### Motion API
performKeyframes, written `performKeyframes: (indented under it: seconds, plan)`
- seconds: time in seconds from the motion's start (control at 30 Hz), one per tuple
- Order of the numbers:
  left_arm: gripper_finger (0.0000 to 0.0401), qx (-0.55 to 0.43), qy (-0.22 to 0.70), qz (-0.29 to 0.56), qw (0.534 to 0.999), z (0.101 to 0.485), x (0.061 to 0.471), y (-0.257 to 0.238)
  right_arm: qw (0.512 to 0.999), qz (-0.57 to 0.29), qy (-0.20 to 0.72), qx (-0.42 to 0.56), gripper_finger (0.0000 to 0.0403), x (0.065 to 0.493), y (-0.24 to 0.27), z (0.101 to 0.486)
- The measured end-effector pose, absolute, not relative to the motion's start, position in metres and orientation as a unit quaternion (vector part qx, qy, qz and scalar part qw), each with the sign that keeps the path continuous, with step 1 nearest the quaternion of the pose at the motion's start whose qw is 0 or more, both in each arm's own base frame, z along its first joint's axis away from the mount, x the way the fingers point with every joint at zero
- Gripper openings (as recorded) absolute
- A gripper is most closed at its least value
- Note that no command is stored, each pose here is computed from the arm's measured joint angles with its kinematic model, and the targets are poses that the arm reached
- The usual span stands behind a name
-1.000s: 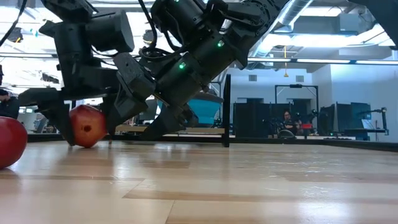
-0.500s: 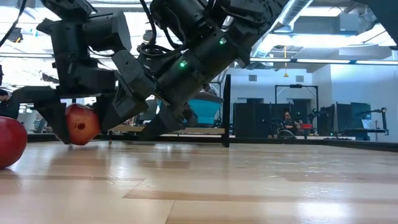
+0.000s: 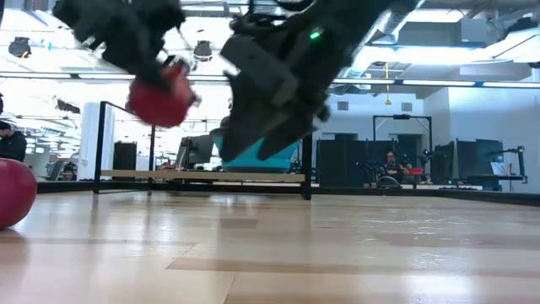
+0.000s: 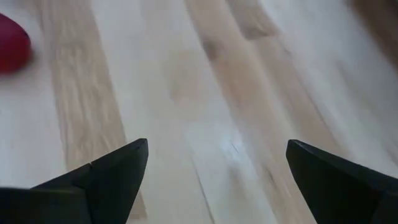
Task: Pick & Place Fruit
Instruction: Put the top left red pomegranate into the blue strainer bowl on the shelf
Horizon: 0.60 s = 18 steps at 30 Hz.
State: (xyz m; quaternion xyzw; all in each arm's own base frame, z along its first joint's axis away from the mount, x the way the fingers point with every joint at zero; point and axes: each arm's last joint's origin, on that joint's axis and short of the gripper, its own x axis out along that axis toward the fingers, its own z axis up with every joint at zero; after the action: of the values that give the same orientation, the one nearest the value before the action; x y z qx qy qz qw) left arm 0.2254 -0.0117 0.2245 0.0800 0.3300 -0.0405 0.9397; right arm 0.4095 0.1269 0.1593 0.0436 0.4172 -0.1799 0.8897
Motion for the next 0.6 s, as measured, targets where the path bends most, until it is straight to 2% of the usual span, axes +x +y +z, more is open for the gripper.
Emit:
performKeyframes:
  seconds: [0.2, 0.37, 0.6]
  plan:
    - [0.0338, 0.043, 0.146, 0.042, 0.987, 0.255, 0.246, 0.02, 0.891, -0.237, 0.382, 0.063, 0.0376, 0.384, 0.138, 0.165]
    - [0.0346, 0.02, 0.077, 0.143, 0.986, 0.256, 0.252, 0.082, 0.902, -0.24, 0.349, 0.087, 0.0376, 0.388, 0.139, 0.169]
    - [0.034, -0.006, 0.008, 0.204, 0.979, 0.237, 0.255, 0.149, 0.914, -0.235, 0.313, 0.106, 0.0376, 0.398, 0.133, 0.175]
